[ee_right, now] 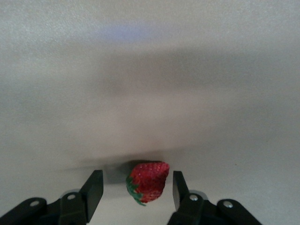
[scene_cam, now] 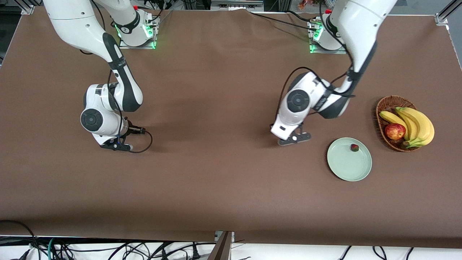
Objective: Collect all strawberries into plate
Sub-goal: 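Place the strawberry on the plate while the right gripper carries the last one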
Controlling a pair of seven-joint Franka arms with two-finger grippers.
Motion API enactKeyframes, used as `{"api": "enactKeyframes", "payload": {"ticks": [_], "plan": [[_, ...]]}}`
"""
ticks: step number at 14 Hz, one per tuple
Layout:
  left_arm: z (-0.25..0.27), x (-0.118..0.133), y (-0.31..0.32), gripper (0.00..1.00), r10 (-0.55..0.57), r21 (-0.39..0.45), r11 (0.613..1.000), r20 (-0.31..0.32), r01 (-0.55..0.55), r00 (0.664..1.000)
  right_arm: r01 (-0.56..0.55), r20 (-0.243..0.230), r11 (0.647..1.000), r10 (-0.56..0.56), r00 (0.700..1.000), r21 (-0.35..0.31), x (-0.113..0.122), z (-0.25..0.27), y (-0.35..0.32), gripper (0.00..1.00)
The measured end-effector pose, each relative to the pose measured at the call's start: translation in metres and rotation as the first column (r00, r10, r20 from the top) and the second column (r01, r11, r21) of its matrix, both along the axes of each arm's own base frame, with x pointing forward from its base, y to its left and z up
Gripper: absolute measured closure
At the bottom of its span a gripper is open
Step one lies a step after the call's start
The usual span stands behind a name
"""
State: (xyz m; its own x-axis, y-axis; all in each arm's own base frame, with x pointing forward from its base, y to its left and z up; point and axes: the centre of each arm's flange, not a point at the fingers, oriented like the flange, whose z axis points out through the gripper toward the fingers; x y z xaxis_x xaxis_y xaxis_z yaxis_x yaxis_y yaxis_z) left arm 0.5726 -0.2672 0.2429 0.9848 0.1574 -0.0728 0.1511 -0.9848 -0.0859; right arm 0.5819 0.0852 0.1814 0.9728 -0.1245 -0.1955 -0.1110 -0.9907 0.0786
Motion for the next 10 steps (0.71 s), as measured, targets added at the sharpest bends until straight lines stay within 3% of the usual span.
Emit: {"api": "enactKeyframes", "payload": {"ticks": [2, 5, 8, 10], "plan": [[0.011, 0.02, 0.046, 0.67, -0.114, -0.011, 0.993, -0.003, 0.114, 0.993, 0.0, -0.002, 1.0, 0.0, 1.0, 0.0, -0.001, -0.001, 0.0, 0.36], [0.008, 0.038, 0.114, 0.67, -0.322, -0.009, 0.947, -0.041, 0.322, 0.946, 0.005, 0.001, 1.0, -0.005, 1.0, -0.001, 0.0, 0.002, -0.003, 0.66], [0.01, 0.053, 0.182, 0.67, -0.458, -0.022, 0.889, -0.05, 0.457, 0.888, 0.002, 0.016, 1.0, -0.002, 1.0, 0.002, 0.002, 0.006, -0.001, 0.66], [0.01, 0.057, 0.212, 0.67, -0.523, -0.036, 0.853, -0.045, 0.521, 0.851, -0.015, 0.059, 1.0, 0.014, 0.998, 0.013, 0.015, 0.019, 0.011, 0.66]]}}
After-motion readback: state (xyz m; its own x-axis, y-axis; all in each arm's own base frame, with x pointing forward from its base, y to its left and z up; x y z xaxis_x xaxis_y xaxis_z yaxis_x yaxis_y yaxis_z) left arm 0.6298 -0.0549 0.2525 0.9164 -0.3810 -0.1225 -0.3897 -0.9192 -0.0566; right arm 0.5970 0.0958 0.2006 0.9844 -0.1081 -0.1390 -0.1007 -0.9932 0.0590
